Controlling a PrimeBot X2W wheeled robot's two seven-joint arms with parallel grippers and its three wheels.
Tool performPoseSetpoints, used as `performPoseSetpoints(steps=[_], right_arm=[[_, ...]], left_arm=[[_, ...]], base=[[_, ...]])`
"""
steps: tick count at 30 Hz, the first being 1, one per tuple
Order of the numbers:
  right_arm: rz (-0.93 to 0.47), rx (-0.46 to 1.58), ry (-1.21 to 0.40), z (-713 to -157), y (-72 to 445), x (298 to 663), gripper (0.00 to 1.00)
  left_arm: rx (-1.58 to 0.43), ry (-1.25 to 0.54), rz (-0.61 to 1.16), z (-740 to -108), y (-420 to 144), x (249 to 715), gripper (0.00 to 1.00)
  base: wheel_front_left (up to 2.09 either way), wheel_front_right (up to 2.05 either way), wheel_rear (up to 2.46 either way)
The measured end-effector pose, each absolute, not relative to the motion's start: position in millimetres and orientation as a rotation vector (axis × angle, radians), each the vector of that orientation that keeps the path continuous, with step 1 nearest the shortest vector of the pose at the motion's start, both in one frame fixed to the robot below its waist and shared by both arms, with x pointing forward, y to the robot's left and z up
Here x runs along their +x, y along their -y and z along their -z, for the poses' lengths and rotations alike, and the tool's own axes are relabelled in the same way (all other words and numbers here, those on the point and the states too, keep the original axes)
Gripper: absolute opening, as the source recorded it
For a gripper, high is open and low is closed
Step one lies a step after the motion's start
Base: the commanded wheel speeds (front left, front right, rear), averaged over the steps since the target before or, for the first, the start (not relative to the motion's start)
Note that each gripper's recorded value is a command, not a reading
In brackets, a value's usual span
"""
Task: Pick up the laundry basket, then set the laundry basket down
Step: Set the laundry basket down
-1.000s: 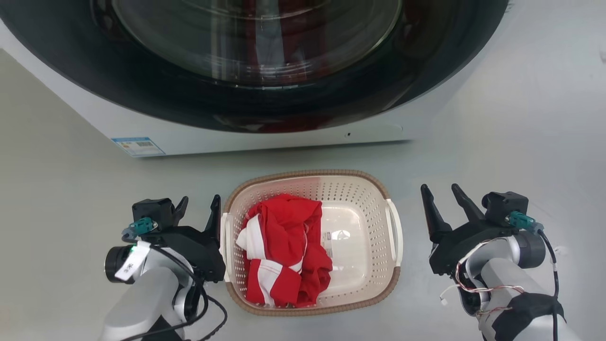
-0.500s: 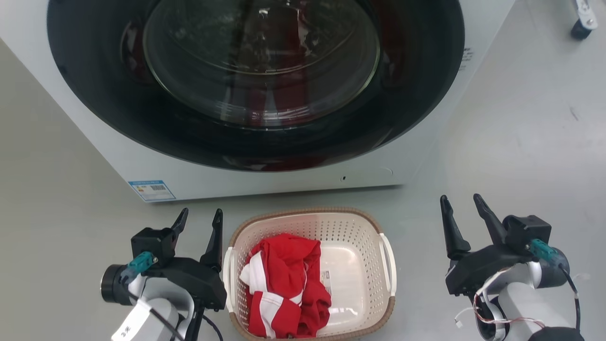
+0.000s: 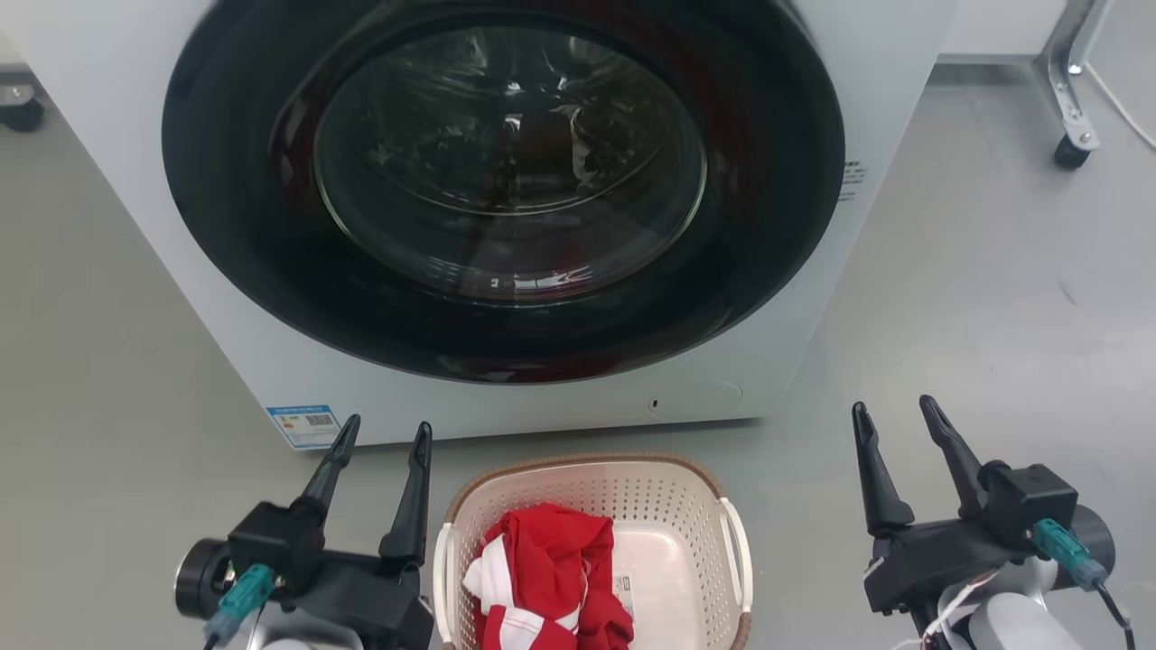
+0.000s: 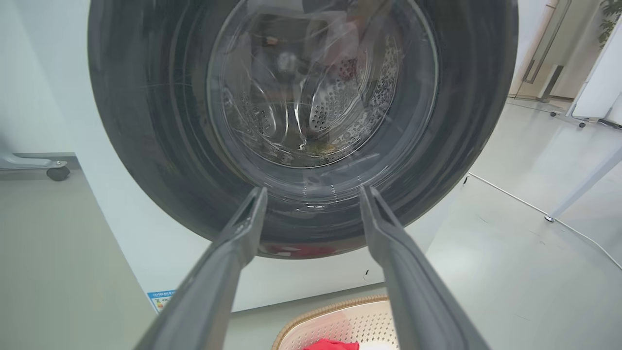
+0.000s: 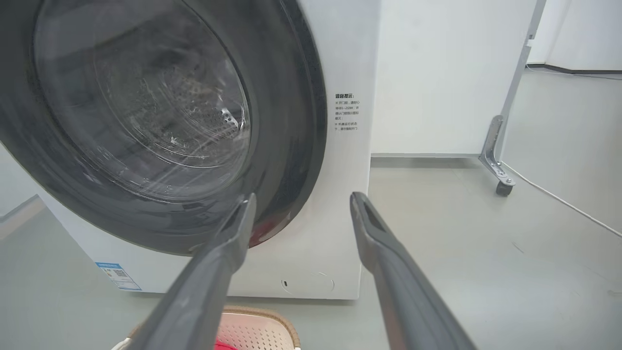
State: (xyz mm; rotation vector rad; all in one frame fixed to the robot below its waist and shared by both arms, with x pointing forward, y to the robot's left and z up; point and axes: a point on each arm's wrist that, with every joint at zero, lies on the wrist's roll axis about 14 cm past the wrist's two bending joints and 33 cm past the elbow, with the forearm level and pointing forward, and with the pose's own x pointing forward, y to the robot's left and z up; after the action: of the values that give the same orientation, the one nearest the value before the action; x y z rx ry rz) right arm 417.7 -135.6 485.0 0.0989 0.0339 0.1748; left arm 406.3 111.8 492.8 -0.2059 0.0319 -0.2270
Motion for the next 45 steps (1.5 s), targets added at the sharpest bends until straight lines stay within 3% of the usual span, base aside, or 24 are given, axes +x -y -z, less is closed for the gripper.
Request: performPoseSetpoints(steps=[23,45], right_arm=[[-0.109,0.071,0.045,-504.8,154.4,366.6,1.0],[-0.068,0.05,0.058,-506.3,162.6,360.1,1.0]], left_arm=[[-0.193,0.041,0.121,-506.5,-138.0,359.4,1.0],[-0.19,-0.049,0.081,-491.4,-141.6,353.1,1.0]], base=[[0.0,0.0,0.0],[0.0,0.0,0.0]])
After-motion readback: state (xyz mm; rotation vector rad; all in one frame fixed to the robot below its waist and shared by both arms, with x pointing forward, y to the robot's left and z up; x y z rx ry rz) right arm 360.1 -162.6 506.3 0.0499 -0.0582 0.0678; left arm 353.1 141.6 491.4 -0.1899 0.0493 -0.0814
